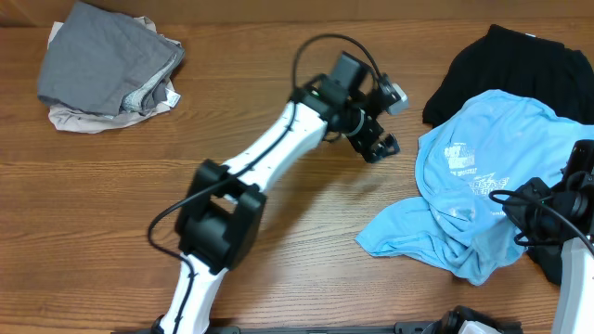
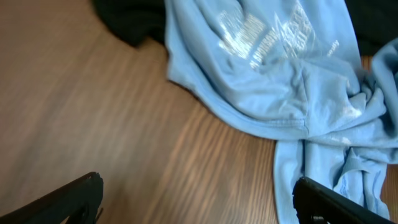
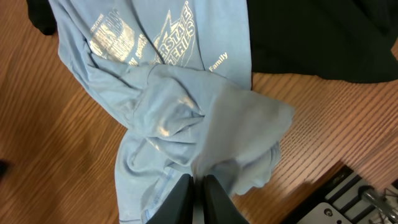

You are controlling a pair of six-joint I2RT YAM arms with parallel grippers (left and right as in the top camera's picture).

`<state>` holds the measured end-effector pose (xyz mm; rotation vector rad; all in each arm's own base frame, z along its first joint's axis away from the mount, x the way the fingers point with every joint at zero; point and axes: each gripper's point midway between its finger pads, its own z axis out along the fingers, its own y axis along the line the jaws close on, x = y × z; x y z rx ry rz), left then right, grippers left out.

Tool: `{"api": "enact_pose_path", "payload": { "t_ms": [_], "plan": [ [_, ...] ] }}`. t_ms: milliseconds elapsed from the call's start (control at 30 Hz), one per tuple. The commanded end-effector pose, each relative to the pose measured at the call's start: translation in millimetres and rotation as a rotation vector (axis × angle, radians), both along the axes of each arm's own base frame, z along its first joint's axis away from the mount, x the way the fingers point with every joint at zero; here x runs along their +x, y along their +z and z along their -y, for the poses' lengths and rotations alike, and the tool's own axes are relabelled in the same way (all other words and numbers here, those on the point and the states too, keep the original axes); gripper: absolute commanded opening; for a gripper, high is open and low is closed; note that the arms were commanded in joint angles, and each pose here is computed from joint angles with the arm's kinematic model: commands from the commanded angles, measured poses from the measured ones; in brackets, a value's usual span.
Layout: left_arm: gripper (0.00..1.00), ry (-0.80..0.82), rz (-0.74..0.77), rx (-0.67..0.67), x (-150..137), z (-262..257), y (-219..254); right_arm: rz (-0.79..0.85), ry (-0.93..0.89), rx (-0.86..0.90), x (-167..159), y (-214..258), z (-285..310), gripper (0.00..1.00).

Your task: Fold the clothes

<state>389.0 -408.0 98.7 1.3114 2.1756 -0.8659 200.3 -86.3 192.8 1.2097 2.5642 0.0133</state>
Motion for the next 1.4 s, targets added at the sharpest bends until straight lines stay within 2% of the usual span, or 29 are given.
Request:
{"api": "enact_pose_path", "payload": {
  "t_ms": [0,133,200,333,733,867,1000,1167,1367],
  "plan": [
    [1.00,-0.037,-0.016,-0.025,-18,30,-5,0.027,0.012,-0.007,1,4,0,0.11],
    [1.00,-0.040,0.014,0.034,-30,45,-24,0.030,0.019,-0.011,2,5,0,0.15],
    [1.00,-0.017,0.069,0.118,-33,49,-41,0.033,0.019,-0.013,3,5,1,0.16],
    [1.00,0.009,0.131,0.203,-35,51,-57,0.031,0.040,-0.020,3,5,1,0.19],
    [0.98,0.090,0.097,0.167,-31,66,-75,0.036,0.058,-0.028,5,6,1,0.35],
    [1.00,0.016,0.142,0.192,-32,68,-94,0.035,0.062,-0.030,5,6,1,0.38],
    [0.99,0.079,0.104,0.167,-30,71,-93,0.038,0.065,-0.032,5,6,2,0.39],
    [0.92,0.176,0.043,0.094,-26,83,-84,0.041,0.065,-0.033,6,6,2,0.39],
    [0.75,0.149,0.040,0.044,-41,107,-91,0.045,0.067,-0.027,7,6,1,0.40]
  ]
}}
